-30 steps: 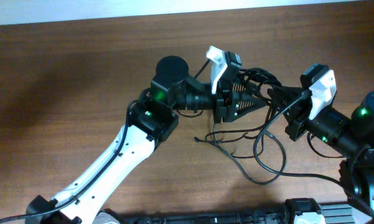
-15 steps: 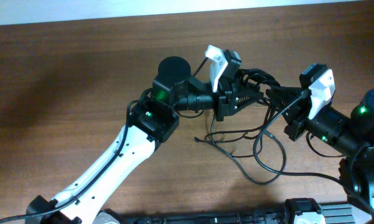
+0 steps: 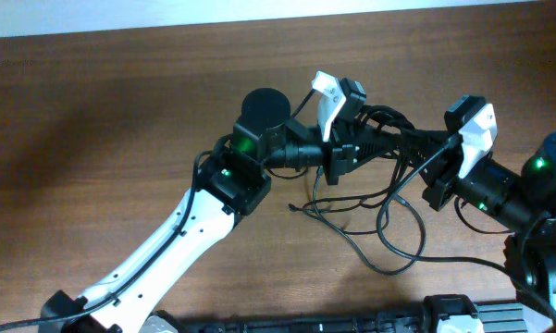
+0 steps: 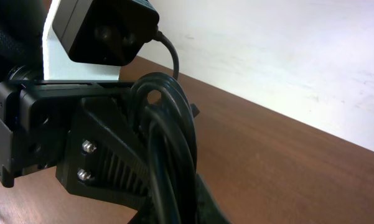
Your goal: Untangle cables
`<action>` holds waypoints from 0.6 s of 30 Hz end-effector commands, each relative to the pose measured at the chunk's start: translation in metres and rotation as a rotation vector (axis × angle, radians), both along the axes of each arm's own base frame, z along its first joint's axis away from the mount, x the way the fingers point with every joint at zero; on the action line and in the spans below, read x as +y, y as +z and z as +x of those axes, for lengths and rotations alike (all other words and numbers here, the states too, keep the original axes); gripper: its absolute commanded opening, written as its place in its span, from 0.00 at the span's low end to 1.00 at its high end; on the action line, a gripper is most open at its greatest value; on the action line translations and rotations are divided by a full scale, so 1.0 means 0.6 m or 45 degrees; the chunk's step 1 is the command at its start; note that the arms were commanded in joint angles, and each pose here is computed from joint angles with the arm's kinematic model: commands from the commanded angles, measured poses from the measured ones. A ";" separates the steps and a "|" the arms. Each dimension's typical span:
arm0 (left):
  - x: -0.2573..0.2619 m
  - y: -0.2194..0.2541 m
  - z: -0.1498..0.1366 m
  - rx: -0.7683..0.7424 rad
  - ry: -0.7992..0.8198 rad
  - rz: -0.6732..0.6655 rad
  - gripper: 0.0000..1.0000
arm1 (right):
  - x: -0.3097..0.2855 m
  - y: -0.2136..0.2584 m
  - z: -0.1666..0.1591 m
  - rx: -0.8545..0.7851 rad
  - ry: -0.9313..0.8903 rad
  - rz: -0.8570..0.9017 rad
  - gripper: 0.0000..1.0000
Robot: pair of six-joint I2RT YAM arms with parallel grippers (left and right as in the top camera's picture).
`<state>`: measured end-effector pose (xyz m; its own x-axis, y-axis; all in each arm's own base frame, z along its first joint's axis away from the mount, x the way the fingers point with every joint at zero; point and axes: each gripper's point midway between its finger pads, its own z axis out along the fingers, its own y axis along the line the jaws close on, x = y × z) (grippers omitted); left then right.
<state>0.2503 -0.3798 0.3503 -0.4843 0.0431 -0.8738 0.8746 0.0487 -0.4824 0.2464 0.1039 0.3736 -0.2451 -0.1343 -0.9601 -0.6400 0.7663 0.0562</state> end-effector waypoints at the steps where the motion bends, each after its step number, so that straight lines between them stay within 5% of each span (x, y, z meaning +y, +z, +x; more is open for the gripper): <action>1: 0.000 0.010 0.005 -0.019 0.030 -0.010 0.00 | 0.009 0.011 -0.011 -0.021 0.048 0.025 0.27; 5: 0.000 0.010 0.007 -0.020 0.040 -0.009 0.00 | 0.009 0.013 -0.010 -0.030 0.047 0.024 0.59; 9: 0.000 0.010 0.007 -0.020 0.041 -0.009 0.00 | 0.007 0.018 -0.007 -0.059 0.039 0.009 0.62; 17: 0.000 0.004 0.006 -0.002 0.040 0.006 0.00 | -0.017 0.015 0.012 -0.080 -0.086 -0.049 0.04; 18: 0.000 0.004 0.007 -0.002 0.040 0.006 0.00 | -0.017 0.014 0.012 -0.079 -0.087 -0.050 0.04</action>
